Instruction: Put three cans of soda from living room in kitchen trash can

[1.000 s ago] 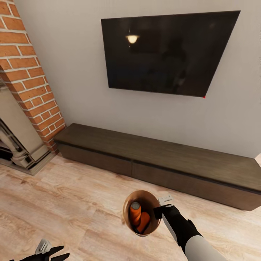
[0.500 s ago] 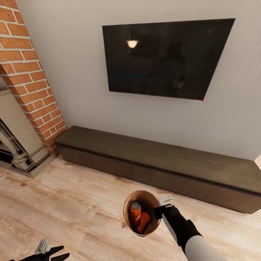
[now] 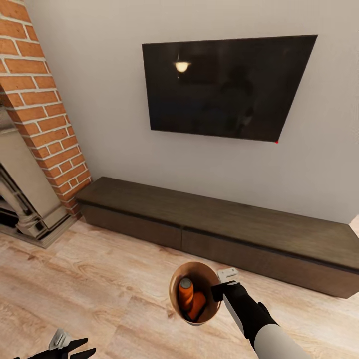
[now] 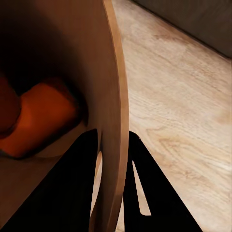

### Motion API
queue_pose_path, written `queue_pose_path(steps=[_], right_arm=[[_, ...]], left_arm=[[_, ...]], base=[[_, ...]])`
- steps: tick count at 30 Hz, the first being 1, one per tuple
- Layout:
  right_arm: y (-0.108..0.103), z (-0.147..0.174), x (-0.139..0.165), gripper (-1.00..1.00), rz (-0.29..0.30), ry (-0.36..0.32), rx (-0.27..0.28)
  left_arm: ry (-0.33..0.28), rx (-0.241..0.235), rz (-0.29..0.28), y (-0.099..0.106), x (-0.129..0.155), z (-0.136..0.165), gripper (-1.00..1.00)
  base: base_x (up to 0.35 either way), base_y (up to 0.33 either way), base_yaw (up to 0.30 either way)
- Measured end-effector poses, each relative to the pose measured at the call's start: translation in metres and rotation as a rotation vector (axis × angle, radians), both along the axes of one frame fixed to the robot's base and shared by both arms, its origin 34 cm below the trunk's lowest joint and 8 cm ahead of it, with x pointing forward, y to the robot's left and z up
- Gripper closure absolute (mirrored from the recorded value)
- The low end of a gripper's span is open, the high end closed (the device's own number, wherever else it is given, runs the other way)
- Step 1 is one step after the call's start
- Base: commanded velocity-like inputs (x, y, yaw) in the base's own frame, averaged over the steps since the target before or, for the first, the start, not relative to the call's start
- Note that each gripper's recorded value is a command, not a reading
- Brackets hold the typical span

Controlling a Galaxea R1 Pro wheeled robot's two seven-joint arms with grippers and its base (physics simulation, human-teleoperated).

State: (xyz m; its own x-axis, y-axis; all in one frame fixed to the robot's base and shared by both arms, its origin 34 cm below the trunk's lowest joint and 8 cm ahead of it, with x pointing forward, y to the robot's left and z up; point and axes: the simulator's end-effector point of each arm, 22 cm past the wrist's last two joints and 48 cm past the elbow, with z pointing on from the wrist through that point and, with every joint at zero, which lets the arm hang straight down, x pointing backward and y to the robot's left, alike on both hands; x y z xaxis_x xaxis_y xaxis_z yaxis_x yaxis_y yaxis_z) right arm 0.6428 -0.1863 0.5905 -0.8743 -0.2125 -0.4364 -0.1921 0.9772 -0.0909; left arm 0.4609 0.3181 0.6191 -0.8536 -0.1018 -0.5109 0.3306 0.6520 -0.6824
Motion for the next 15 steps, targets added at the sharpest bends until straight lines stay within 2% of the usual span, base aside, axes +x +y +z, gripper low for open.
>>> queue_pose_path(steps=[15], right_arm=[[0.0, 0.013, 0.006, 1.0, 0.0, -0.025, 0.0]], left_arm=[[-0.024, -0.001, 0.0, -0.001, 0.005, 0.008, -1.0]], base=[[0.0, 0.0, 0.0]])
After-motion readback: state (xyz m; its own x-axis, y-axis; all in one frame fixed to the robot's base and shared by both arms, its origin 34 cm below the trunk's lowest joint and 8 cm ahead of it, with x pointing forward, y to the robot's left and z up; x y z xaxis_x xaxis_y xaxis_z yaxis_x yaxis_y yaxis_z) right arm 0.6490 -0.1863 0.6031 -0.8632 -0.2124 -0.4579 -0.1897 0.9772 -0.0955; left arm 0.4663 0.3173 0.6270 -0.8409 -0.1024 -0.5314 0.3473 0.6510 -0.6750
